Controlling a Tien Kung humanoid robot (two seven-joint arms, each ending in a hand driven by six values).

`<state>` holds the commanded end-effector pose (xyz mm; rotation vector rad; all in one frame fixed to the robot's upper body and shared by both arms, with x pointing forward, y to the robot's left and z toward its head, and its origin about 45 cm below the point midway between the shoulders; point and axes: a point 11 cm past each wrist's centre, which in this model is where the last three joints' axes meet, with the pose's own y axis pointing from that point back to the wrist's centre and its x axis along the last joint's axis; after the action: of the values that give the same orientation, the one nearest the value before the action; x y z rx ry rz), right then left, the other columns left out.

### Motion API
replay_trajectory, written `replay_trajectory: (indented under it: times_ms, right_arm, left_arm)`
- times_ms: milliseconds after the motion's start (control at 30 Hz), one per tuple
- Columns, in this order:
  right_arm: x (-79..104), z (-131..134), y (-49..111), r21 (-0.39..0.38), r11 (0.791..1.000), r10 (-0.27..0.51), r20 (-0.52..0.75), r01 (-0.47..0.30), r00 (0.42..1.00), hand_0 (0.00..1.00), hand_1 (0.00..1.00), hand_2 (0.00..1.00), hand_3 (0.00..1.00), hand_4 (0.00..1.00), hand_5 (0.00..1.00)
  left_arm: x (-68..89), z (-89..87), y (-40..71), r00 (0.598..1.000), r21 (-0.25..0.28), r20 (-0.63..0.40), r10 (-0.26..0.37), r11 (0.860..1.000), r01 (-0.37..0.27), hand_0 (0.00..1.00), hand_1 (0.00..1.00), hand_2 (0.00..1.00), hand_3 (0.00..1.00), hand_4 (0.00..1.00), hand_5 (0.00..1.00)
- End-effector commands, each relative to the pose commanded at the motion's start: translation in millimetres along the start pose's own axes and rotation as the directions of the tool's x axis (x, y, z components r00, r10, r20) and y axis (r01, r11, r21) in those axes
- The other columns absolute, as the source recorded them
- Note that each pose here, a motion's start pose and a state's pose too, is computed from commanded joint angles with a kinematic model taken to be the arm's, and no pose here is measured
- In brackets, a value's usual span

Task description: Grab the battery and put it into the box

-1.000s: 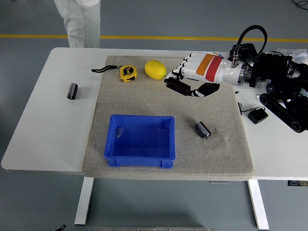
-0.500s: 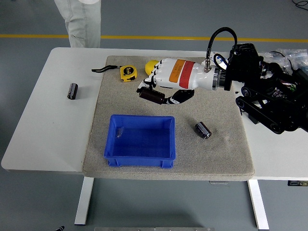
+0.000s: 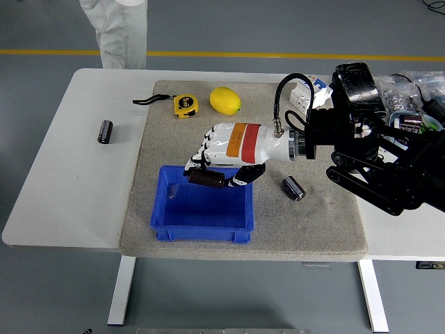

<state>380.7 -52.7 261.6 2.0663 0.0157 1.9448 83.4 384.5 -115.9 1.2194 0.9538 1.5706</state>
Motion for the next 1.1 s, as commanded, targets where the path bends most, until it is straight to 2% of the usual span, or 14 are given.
replay_trajectory:
  times_ms: [33,200,233,400,433,867,1000,1033,1100]
  right_arm:
    - [0.0,-1,-1.3,0.002,1.000,-0.004,-0.006,0.004,1.000,0.612,0.572,0.700,0.713,0.775,0.136]
    - [1.8,-3,-5.3,0.011,1.000,-0.015,-0.021,0.015,1.000,0.612,0.572,0.700,0.713,0.775,0.136]
    - [2.1,-2,-5.6,0.012,1.000,-0.017,-0.024,0.017,1.000,0.655,0.652,0.789,0.897,0.846,0.142]
    - [3.7,0,-5.1,0.012,1.000,-0.017,-0.033,0.018,0.999,0.655,0.652,0.789,0.897,0.846,0.142]
    - [3.8,1,-5.0,0.011,1.000,-0.018,-0.032,0.019,0.999,0.712,0.716,0.857,0.968,0.870,0.138]
    - [5.1,6,-2.1,0.001,1.000,-0.018,-0.035,0.018,0.999,0.734,0.733,0.871,0.981,0.882,0.151]
    - [8.2,16,8.5,-0.025,1.000,-0.011,-0.037,0.010,0.999,0.734,0.733,0.871,0.981,0.882,0.151]
    - [9.0,21,13.5,-0.041,0.999,-0.011,-0.036,0.010,0.999,0.723,0.715,0.829,0.956,0.882,0.156]
    - [9.6,29,22.1,-0.069,0.998,-0.013,-0.033,0.011,0.999,0.723,0.715,0.829,0.956,0.882,0.156]
  left_arm:
    - [0.1,0.3,0.0,1.000,0.000,0.000,0.000,1.000,0.000,0.748,0.848,0.859,0.675,0.778,0.634]
    - [0.2,2.5,0.0,1.000,-0.006,-0.003,0.001,1.000,-0.001,0.748,0.848,0.859,0.675,0.778,0.634]
    - [0.0,3.0,0.0,1.000,-0.007,-0.003,0.001,1.000,-0.001,0.748,0.848,0.859,0.675,0.778,0.634]
    - [-0.6,4.8,0.0,1.000,-0.011,-0.004,0.000,1.000,0.000,0.748,0.848,0.859,0.675,0.778,0.634]
    - [-0.7,5.0,0.0,1.000,-0.012,-0.005,-0.001,1.000,0.001,0.749,0.848,0.858,0.674,0.777,0.635]
    - [-0.9,5.2,0.0,1.000,-0.011,-0.008,0.000,1.000,0.000,0.745,0.847,0.858,0.675,0.776,0.636]
    - [-1.3,4.4,0.1,1.000,-0.010,-0.011,0.000,1.000,0.000,0.745,0.847,0.858,0.675,0.776,0.636]
    - [-1.2,4.1,0.1,1.000,-0.010,-0.012,0.000,1.000,0.000,0.745,0.847,0.858,0.675,0.776,0.636]
    - [-1.0,2.7,0.0,1.000,-0.008,-0.014,0.001,1.000,-0.001,0.745,0.847,0.858,0.675,0.776,0.636]
